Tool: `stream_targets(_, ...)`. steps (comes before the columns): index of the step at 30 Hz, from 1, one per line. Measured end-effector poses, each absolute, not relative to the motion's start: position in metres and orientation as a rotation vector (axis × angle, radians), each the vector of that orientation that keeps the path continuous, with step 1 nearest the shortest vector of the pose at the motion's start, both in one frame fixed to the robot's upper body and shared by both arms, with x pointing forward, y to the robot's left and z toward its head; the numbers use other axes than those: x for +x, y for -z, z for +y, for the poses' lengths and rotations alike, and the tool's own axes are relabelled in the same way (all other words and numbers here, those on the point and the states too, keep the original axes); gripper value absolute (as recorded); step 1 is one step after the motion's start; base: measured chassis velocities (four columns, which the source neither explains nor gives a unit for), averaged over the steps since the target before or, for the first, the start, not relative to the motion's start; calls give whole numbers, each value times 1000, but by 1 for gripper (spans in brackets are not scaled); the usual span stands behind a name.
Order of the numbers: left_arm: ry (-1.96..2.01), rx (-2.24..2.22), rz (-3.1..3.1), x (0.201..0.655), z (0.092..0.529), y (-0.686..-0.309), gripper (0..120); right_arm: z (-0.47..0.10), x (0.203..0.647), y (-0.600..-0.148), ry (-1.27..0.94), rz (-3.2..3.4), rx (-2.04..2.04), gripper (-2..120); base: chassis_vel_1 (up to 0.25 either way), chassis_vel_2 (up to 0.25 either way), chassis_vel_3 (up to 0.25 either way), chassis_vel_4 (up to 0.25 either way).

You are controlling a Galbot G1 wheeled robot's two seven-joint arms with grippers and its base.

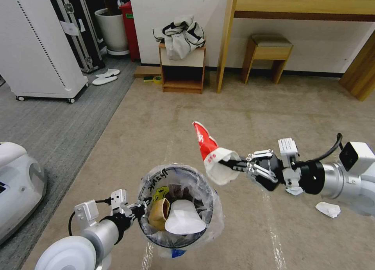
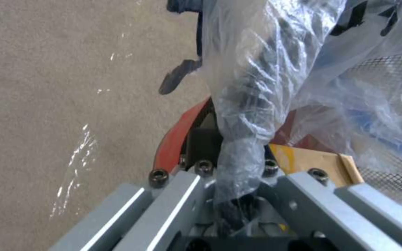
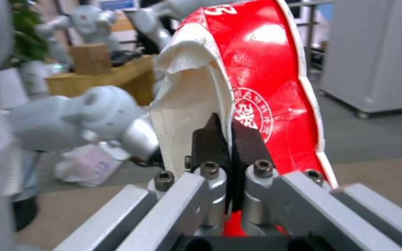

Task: Pick up the trash bin and place the garbage on the floor into it.

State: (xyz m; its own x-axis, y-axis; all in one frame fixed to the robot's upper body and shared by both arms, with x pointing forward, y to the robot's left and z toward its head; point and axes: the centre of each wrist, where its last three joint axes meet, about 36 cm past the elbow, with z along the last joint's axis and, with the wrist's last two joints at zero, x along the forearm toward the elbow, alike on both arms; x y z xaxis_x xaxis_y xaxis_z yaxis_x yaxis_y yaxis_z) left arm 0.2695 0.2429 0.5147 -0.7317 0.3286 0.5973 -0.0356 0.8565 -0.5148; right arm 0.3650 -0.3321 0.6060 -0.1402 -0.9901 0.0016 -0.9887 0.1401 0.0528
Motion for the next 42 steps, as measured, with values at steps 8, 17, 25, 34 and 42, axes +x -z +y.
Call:
stream_targets(8, -669, -213, -2305, 269, 240, -515, 1, -319, 349, -598, 111, -2201, 2155, 0, 0, 0, 0, 0)
stream_targets(17, -679, -229, -2304, 268, 237, -517, 1, -305, 345, -580, 127, -2107, 2185, 0, 0, 0, 0, 0)
stream_targets(25, -697, -268, -2293, 262, 229, -520, 1, -295, 342, -556, 138, -2062, 2157, 0, 0, 0, 0, 0)
stream_targets(34, -720, -298, -2272, 255, 218, -523, 1, -293, 345, -539, 161, -2072, 2110, 0, 0, 0, 0, 0)
stream_targets(42, -726, -310, -2268, 250, 211, -524, 1, -292, 346, -520, 208, -2108, 2035, 0, 0, 0, 0, 0)
